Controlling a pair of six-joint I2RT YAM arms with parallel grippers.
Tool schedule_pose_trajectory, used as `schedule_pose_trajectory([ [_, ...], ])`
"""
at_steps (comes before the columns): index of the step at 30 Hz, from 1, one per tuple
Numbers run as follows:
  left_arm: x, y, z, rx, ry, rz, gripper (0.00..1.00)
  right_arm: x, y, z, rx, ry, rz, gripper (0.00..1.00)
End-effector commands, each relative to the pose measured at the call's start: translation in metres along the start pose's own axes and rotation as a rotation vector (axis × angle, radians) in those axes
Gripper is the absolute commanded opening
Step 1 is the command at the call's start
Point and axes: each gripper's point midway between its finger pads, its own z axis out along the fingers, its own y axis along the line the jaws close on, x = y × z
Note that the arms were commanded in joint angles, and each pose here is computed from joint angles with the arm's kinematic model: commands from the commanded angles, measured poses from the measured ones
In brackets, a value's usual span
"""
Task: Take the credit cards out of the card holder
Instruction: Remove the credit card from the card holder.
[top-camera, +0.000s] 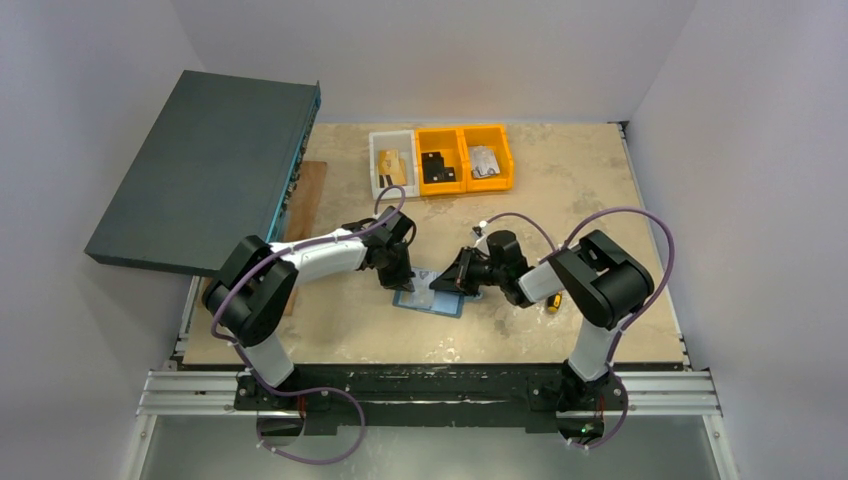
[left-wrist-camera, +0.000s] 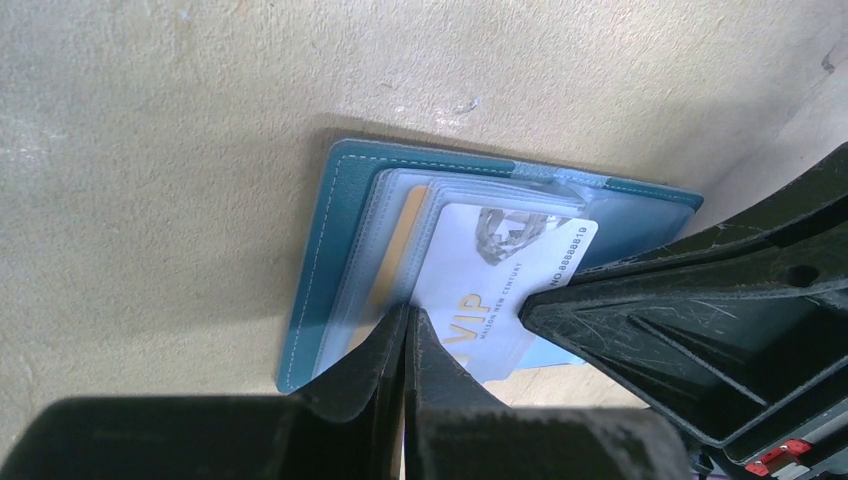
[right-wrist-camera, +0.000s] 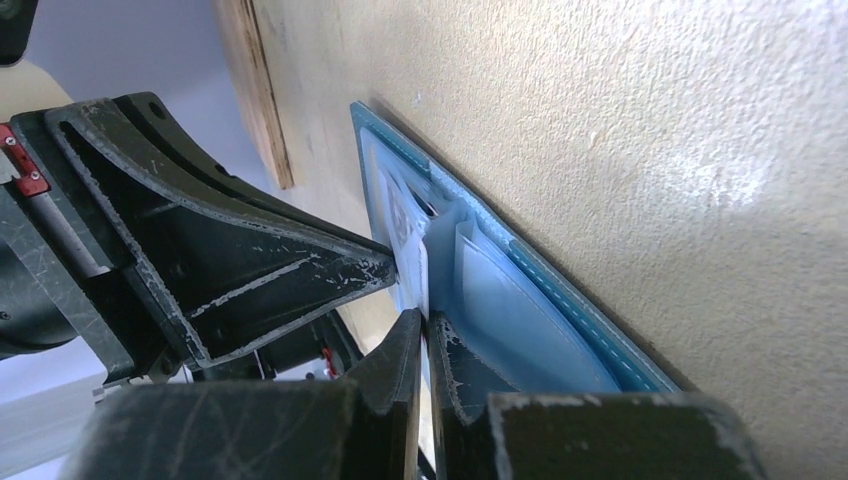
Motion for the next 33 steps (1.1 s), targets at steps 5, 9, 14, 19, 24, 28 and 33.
schedule_pose_trajectory([
  [5, 0.0252, 0.0663, 0.0198, -0.230, 0.069, -0.036, 0.00, -0.0168, 0.0103, -0.0115, -0.017, -0.056, -0.059, 0.02],
  [9, 0.0251, 0.0677, 0.0194, -0.229, 0.067, -0.043, 0.00, -0.0182, 0.0066, -0.0124, -0.001, -0.056, -0.065, 0.02],
  [14, 0.0254, 0.0670, 0.0208, -0.220, 0.069, -0.047, 0.00, -0.0182, 0.0091, -0.0119, -0.016, -0.053, -0.071, 0.15],
  [19, 0.0256, 0.0652, 0.0225, -0.212, 0.073, -0.048, 0.00, -0.0167, 0.0105, -0.0111, -0.034, -0.044, -0.066, 0.21],
  [24, 0.0253, 0.0633, 0.0228, -0.203, 0.074, -0.048, 0.00, -0.0149, 0.0094, -0.0085, -0.045, -0.033, -0.057, 0.18],
  [28, 0.0257, 0.0629, 0.0225, -0.203, 0.075, -0.047, 0.00, -0.0149, 0.0094, -0.0081, -0.049, -0.033, -0.053, 0.12],
  [33, 0.0260, 0.0653, 0.0208, -0.210, 0.072, -0.051, 0.00, -0.0149, 0.0097, -0.0126, -0.034, -0.038, -0.057, 0.02],
])
